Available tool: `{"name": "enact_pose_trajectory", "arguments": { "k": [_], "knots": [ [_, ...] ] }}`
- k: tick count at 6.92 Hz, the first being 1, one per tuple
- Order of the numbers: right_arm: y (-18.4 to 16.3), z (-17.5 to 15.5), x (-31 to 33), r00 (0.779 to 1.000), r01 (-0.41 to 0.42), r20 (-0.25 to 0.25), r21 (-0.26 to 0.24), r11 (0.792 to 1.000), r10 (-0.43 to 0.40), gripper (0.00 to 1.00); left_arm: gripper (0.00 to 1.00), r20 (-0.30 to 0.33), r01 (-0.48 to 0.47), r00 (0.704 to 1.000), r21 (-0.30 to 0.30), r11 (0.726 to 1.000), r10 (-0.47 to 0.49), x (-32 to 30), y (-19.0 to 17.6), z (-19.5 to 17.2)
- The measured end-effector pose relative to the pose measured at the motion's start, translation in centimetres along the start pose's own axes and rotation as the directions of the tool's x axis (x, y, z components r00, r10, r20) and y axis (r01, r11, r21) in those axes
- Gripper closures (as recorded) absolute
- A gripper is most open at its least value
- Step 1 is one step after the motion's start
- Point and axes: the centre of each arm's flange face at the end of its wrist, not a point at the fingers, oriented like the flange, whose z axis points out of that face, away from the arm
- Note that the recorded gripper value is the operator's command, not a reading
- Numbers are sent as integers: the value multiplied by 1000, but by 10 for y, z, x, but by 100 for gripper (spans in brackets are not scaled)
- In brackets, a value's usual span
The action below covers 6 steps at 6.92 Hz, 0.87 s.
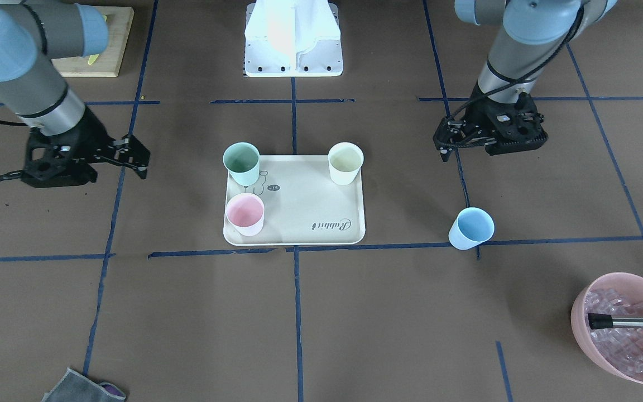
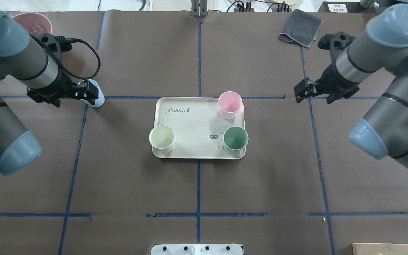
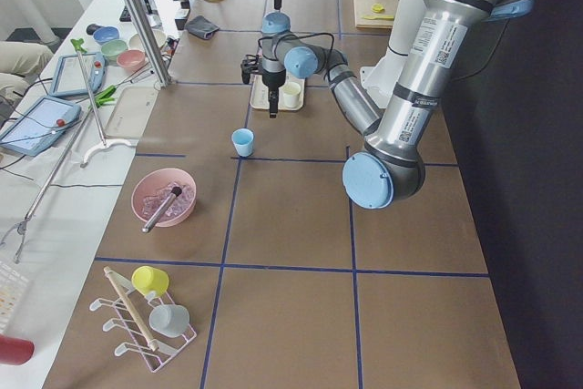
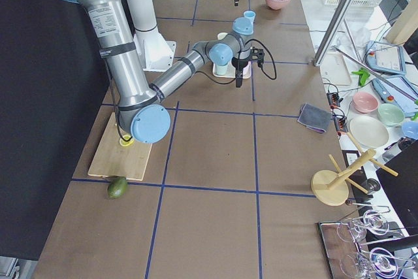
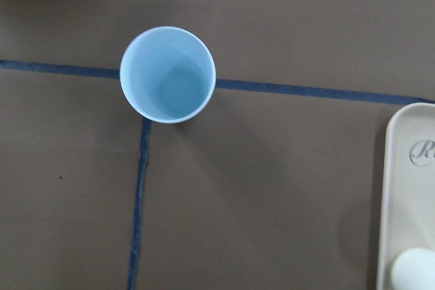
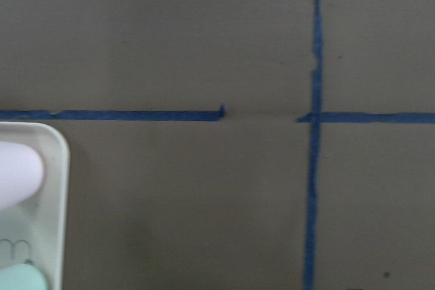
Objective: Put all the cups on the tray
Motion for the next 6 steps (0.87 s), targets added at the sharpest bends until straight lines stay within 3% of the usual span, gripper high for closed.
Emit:
{"name": "enact_pose_trajectory", "arguments": {
  "k": [2, 3, 6],
  "knots": [
    [4, -12, 102, 990, 135, -36, -20, 991, -136, 1, 1, 14, 6, 1000, 33, 999, -7, -42, -56, 36],
    [7, -13, 124, 985, 166, -46, -27, 986, -167, 1, 1, -11, 10, 1000, 32, 999, -9, -56, -74, 57],
    [10, -14, 135, 982, 182, -53, -31, 983, -184, 1, 0, -65, 16, 998, 2, 1000, -16, -70, -88, 83]
  ]
}}
